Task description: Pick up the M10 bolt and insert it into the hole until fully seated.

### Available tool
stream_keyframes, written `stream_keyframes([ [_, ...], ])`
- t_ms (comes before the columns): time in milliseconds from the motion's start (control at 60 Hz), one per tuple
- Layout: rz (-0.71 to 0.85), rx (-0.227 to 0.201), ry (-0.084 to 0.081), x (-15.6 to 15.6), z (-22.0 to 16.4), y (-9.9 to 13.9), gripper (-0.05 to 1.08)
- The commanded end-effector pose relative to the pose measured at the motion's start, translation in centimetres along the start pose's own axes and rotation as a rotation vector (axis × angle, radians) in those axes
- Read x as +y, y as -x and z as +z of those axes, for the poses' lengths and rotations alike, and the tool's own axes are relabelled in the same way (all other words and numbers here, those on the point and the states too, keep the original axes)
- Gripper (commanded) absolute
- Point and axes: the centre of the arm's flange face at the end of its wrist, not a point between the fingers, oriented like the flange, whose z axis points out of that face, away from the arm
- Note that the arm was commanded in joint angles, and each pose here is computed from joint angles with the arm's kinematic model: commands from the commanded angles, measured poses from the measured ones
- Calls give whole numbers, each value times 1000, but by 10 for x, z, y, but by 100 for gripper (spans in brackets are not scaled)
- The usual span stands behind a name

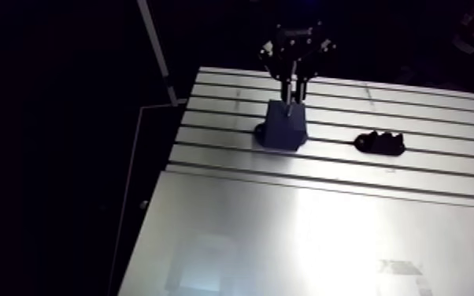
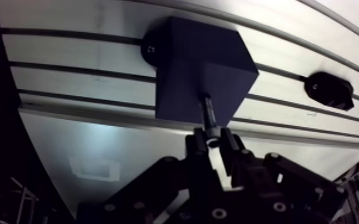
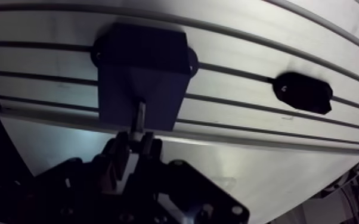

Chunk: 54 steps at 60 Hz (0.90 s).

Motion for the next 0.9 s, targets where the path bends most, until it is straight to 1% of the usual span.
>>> stream_keyframes([
  [17,-1,3,-1,0,-1,-1,108],
  [500,1,5,2,-1,-1,-1,108],
  [900,3,7,0,-1,-1,-1,108],
])
